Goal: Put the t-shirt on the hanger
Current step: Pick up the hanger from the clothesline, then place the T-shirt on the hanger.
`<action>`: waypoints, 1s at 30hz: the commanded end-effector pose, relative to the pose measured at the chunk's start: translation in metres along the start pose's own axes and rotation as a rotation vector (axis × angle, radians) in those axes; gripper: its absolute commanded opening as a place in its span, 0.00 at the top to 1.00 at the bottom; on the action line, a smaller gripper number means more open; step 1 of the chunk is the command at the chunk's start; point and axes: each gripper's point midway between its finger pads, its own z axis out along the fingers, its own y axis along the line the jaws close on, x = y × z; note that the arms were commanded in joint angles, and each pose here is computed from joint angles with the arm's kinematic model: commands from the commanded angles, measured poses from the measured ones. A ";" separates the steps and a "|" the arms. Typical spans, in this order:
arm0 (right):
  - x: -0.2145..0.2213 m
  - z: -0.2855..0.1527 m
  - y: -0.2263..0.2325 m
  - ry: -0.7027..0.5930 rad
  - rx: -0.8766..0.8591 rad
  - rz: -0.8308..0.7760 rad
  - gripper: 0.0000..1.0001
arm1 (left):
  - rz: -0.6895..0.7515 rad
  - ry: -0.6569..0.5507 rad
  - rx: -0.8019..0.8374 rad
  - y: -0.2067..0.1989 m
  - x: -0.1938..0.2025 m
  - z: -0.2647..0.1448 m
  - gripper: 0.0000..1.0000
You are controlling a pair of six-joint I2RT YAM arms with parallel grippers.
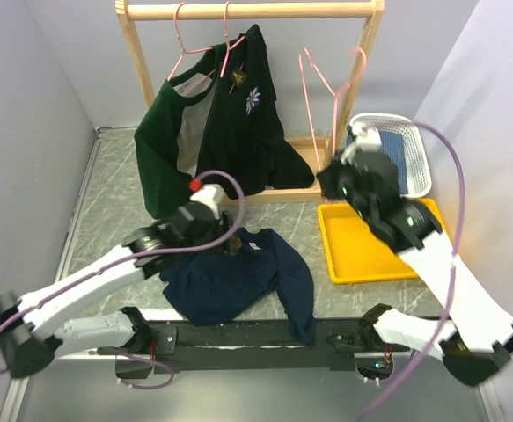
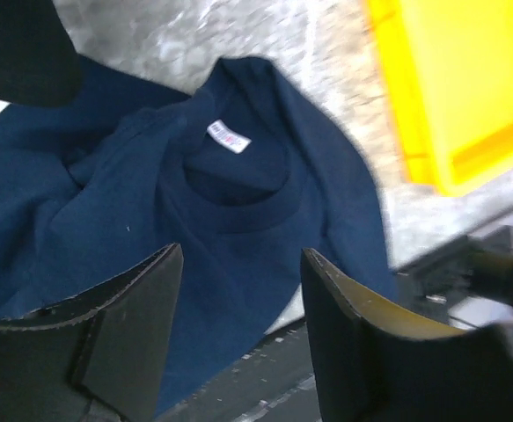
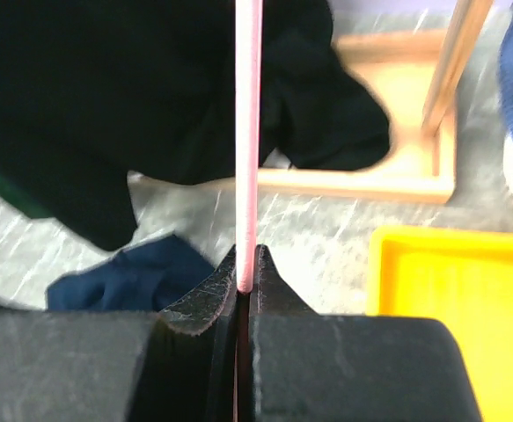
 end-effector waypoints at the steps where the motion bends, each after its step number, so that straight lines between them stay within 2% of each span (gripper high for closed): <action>1: 0.032 -0.031 0.009 0.023 -0.132 0.102 1.00 | 0.036 -0.080 -0.152 -0.007 -0.016 0.011 0.40; 2: 0.044 -0.034 0.009 0.043 -0.148 0.112 1.00 | 0.061 -0.081 -0.234 0.003 -0.013 0.021 0.41; 5: 0.085 -0.046 0.005 0.103 -0.180 0.151 1.00 | 0.130 -0.080 -0.335 -0.004 -0.011 0.036 0.40; 6: 0.101 -0.050 0.000 0.120 -0.178 0.166 1.00 | 0.156 -0.104 -0.405 -0.001 -0.020 0.033 0.40; 8: 0.114 -0.055 -0.005 0.133 -0.172 0.174 1.00 | 0.213 -0.087 -0.496 0.003 -0.013 0.047 0.39; 9: 0.125 -0.059 -0.010 0.148 -0.167 0.179 1.00 | 0.235 -0.114 -0.547 0.004 -0.023 0.044 0.39; 12: 0.139 -0.069 -0.016 0.173 -0.171 0.188 1.00 | 0.309 -0.090 -0.671 0.013 -0.023 0.054 0.40; 17: 0.163 -0.084 -0.021 0.225 -0.198 0.209 1.00 | 0.375 -0.035 -0.748 0.023 -0.009 0.071 0.42; 26: 0.184 -0.108 -0.024 0.292 -0.234 0.266 1.00 | 0.453 -0.056 -0.902 0.046 -0.011 0.067 0.42; 30: 0.198 -0.118 -0.015 0.356 -0.297 0.278 1.00 | 0.444 -0.083 -0.917 0.050 -0.020 0.069 0.49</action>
